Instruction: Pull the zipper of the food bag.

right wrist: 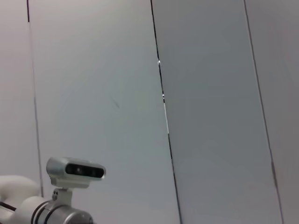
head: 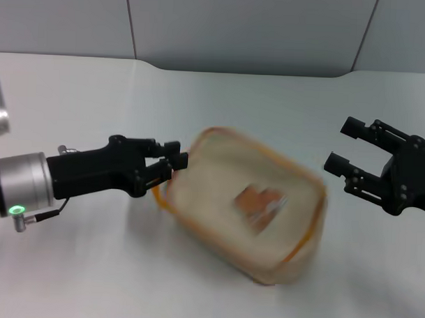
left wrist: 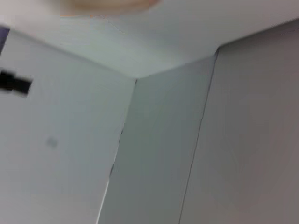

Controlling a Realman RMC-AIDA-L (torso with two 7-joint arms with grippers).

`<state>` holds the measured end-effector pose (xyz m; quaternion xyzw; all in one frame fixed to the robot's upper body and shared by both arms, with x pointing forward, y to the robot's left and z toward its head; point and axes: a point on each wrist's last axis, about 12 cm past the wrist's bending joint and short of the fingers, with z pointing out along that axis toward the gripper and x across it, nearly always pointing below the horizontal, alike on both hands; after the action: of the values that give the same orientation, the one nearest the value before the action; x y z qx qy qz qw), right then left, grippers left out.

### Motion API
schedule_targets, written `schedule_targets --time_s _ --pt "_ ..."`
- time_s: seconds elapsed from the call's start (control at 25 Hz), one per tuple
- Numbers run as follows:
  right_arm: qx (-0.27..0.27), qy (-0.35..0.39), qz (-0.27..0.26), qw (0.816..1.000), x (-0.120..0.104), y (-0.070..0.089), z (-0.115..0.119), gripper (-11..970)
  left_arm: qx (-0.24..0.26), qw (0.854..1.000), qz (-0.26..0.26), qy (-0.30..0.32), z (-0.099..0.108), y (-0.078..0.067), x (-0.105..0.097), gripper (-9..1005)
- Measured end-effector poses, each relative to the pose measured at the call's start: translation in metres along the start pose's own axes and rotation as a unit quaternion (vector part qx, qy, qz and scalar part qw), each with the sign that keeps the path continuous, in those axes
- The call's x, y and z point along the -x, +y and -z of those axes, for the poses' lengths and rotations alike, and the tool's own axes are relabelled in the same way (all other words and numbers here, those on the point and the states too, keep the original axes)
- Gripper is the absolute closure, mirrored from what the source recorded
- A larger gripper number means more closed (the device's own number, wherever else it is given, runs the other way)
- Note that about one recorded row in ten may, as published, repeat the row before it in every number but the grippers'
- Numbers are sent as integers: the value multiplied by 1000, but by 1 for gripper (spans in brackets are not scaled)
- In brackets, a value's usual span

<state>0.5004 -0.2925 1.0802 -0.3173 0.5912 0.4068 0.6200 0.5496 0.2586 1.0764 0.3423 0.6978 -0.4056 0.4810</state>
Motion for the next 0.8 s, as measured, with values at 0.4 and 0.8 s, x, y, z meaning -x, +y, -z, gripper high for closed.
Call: schedule_targets --time_s 0.4,0.8 --pt "129 80 -41 988 14 -2 -2 133 -159 985 -14 -63 36 -33 13 585" --pt "165 109 -34 980 14 1 -6 116 -177 983 -19 -34 25 -36 9 181"
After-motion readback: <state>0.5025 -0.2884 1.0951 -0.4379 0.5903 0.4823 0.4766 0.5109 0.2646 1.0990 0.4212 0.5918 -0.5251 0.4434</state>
